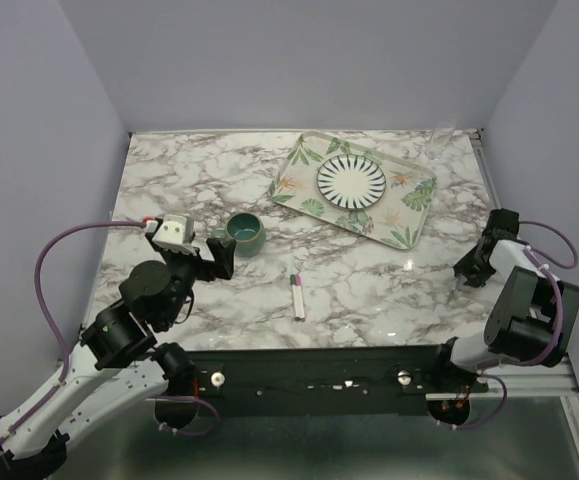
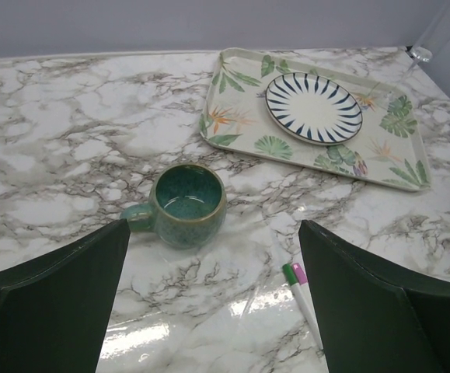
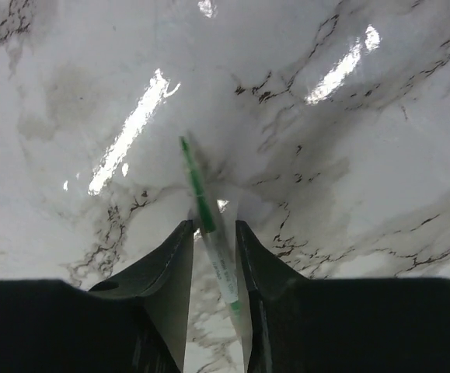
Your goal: Insert the pens into the pen caps
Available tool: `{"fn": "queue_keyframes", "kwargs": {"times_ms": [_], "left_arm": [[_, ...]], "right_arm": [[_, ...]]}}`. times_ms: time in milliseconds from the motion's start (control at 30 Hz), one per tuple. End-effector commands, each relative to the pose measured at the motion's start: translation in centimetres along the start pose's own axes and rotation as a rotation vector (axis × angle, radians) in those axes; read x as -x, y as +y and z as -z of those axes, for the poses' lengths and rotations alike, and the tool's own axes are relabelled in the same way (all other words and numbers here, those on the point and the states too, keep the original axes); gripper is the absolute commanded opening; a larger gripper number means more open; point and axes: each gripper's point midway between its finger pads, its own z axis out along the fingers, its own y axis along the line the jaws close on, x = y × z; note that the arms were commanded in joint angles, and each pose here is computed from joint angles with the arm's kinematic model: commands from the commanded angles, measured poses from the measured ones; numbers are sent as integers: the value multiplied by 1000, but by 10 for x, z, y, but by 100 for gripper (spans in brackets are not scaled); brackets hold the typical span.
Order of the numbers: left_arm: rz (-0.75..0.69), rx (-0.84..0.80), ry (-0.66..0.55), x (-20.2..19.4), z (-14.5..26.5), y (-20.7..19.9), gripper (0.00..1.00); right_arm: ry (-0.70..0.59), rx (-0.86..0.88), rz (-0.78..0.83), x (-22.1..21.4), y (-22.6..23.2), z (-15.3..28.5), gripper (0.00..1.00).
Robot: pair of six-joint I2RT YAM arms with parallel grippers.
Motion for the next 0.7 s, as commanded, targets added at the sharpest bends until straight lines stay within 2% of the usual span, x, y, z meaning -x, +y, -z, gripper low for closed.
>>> {"fn": "queue_keyframes", "kwargs": {"times_ms": [0, 67, 200, 333, 433, 467, 567, 667], "left_arm": [[-8, 21, -23, 4, -1, 4, 99], [-16, 22, -23, 4, -1, 4, 99], [-29, 11, -35, 7, 0, 4, 99], [-44, -86, -6, 5, 2, -14, 99], [-46, -191, 33, -1, -1, -36, 97], [-48, -213, 48, -4, -2, -41, 97], [-49, -317, 122, -16, -4, -64, 94], [-24, -442, 197, -23, -2, -92, 90]], "right_arm": [[39, -4, -1, 5, 5, -14, 27], [29, -9, 17, 9, 4, -14, 12], [20, -13, 41, 16, 5, -12, 1], [-54, -2, 65, 33, 6, 10, 1], [-173, 25, 80, 54, 12, 51, 1], [-246, 60, 79, 65, 17, 75, 1], [-305, 184, 132, 62, 46, 115, 1], [-332, 397, 235, 33, 94, 161, 1]]}}
